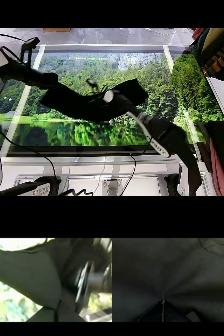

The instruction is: Fold the clothes and pants, and hang the long-sleeved shirts on hangers.

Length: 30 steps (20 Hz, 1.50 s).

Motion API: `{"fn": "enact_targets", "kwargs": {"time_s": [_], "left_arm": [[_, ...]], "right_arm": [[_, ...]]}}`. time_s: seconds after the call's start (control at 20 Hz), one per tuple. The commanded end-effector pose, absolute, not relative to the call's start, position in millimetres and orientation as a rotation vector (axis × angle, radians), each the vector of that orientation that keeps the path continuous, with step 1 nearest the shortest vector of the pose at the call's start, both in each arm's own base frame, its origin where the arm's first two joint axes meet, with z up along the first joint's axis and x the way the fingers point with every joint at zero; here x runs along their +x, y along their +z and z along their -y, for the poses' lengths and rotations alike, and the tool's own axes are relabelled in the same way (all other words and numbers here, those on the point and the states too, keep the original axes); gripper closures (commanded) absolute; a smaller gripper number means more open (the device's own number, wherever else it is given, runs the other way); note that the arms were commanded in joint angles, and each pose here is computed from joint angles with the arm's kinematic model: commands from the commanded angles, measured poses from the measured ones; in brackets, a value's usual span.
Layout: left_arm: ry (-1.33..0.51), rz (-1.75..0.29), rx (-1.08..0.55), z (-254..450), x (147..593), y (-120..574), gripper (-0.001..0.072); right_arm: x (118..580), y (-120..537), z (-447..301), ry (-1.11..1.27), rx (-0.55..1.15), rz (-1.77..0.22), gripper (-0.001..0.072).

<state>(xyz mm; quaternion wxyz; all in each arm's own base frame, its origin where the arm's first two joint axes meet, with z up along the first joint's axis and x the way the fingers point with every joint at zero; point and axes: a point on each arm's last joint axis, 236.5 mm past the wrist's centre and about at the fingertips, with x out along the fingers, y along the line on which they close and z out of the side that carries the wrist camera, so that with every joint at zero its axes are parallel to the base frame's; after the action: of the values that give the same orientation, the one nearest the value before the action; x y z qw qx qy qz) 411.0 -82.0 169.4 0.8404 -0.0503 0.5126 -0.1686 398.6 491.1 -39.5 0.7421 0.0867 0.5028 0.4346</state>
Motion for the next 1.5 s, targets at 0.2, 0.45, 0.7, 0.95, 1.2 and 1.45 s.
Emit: {"fn": "enact_targets", "kwargs": {"time_s": [0.2, 0.45, 0.7, 0.95, 1.2, 1.45], "left_arm": [[-0.438, -1.016, -0.153, 116, 426, 176, 0.0701], [-0.602, -0.935, -0.216, 212, 456, 160, 0.0701], [-0.754, -0.982, -0.275, 343, 459, 84, 0.0701], [-0.691, -0.771, -0.314, 403, 503, 45, 0.0334], [-0.687, -0.851, -0.293, 384, 499, 33, 0.0012], [-0.642, -0.941, -0.301, 333, 507, 30, 0.0690]], "right_arm": [[405, -47, -463, 0.847, 0.030, -1.119, 0.0692], [503, 12, -315, 0.593, 0.120, -1.059, 0.0692], [545, 58, -179, 0.399, 0.228, -1.013, 0.0692], [539, 50, -107, 0.302, 0.280, -1.096, 0.0693], [554, 55, -84, 0.255, 0.297, -1.041, 0.0692], [559, 28, -83, 0.309, 0.199, -1.056, 0.0696]]}}
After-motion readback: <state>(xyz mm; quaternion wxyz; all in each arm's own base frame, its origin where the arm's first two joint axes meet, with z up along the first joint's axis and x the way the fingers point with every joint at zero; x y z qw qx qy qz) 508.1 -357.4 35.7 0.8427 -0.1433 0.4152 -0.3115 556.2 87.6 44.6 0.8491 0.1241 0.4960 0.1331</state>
